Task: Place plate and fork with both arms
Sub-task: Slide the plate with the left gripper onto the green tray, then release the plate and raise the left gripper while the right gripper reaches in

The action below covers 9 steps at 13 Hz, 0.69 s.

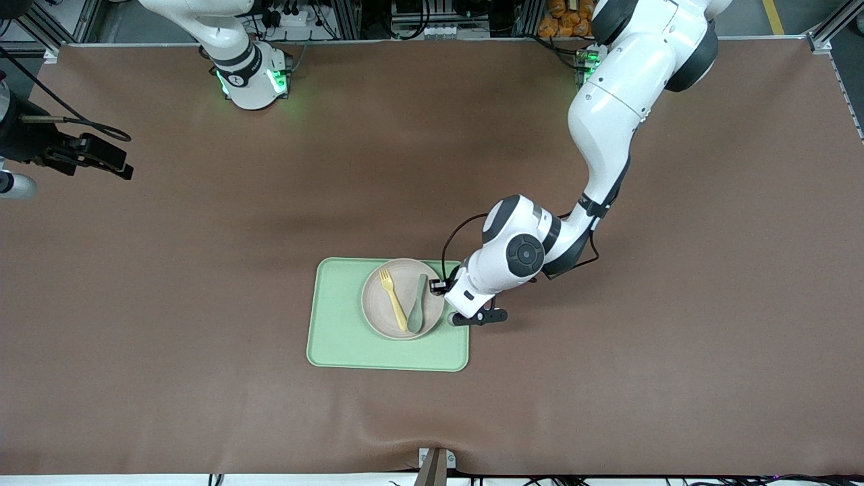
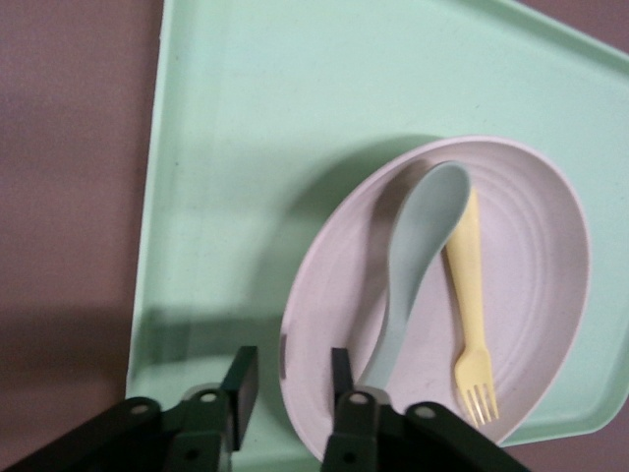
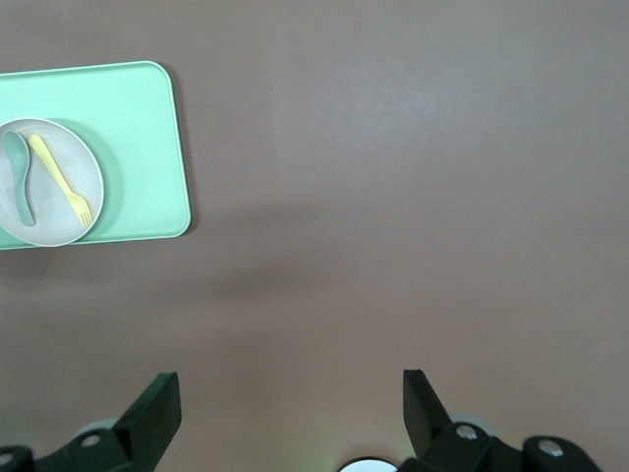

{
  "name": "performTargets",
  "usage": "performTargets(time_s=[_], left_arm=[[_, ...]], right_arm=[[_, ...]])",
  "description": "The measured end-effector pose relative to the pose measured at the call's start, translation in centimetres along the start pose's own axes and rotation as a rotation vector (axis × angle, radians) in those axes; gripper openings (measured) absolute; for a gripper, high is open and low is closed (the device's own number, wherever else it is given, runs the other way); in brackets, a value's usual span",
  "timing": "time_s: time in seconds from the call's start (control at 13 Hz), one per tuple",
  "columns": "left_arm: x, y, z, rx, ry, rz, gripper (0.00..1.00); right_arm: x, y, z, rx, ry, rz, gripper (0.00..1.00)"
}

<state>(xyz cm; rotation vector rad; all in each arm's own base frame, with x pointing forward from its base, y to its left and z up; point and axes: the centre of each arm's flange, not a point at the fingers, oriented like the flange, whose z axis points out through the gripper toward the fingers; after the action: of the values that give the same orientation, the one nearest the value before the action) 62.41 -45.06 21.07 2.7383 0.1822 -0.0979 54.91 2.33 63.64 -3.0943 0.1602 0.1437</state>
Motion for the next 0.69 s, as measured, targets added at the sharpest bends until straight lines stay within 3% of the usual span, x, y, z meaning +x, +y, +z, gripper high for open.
performTargets(time_s=[0.23, 0.46, 0.69], left_arm=[[0.3, 1.2, -3.1, -0.006, 0.008, 0.011, 0.73], [0.9, 1.3, -10.4, 0.048, -0.025, 0.019, 1.00], [1.0, -0.3, -20.0, 0.179, -0.021, 0.047, 1.00]], right_arm=[[0.1, -0.5, 0.3, -0.001, -0.005, -0.009, 1.00], [1.5, -0.7, 2.7, -0.005, -0.051, -0.012, 1.00], [3.0, -3.3, 5.3, 0.004, -0.074, -0.059, 1.00]])
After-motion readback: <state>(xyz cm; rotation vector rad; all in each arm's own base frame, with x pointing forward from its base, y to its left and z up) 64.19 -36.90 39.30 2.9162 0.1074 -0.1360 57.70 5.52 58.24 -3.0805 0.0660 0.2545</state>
